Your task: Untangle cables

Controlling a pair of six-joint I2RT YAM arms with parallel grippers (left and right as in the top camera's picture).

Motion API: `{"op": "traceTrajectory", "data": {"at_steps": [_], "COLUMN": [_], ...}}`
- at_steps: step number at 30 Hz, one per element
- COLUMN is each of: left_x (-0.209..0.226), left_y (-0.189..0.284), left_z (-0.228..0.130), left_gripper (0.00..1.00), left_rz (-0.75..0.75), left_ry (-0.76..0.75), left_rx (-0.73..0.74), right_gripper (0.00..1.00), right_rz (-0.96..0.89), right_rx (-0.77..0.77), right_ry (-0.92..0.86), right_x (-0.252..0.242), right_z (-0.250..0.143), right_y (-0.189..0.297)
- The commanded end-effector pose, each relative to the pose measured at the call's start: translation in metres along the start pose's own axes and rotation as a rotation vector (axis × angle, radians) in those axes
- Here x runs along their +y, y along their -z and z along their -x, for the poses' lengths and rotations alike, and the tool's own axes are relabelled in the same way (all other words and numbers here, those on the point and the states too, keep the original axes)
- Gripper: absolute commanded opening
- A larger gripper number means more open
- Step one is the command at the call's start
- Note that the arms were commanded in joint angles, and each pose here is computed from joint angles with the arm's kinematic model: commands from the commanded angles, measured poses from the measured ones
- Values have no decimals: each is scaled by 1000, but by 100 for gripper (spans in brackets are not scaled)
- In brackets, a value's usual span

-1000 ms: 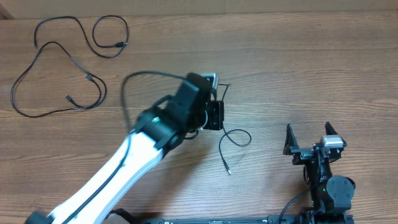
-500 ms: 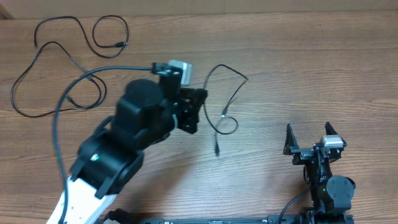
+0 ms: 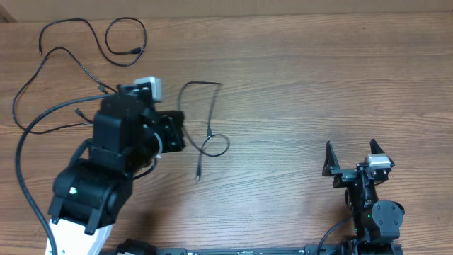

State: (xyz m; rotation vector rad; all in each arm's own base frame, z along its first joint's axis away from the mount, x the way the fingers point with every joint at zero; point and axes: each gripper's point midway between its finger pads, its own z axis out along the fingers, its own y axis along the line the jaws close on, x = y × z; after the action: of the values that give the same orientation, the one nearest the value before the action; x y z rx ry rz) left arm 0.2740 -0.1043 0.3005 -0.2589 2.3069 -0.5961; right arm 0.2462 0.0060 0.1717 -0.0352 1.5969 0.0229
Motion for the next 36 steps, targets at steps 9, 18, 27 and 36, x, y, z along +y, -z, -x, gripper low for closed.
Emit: {"op": "traceTrajectory", "data": {"at_steps": [9,18,27,36], "left_x": [106,187,262,319], "left_y": [30,39,33,30], "left_z": [29,24,0,-1], "left_gripper": [4,4,4,4], "left_rz": [324,539,750,890], "left_ry": [390,631,835,995], "left_rx": [-140,-148,-91,-136], "right_gripper": [100,100,100,100], "right_rz": [3,3,3,3], "right_rx": [-2,-2,-3,-3], "right_ry": [-2,-2,-2,-2], "right_x": [1,1,1,1], "right_z": [-2,-2,-2,-2], "right_y": [0,0,0,0]}}
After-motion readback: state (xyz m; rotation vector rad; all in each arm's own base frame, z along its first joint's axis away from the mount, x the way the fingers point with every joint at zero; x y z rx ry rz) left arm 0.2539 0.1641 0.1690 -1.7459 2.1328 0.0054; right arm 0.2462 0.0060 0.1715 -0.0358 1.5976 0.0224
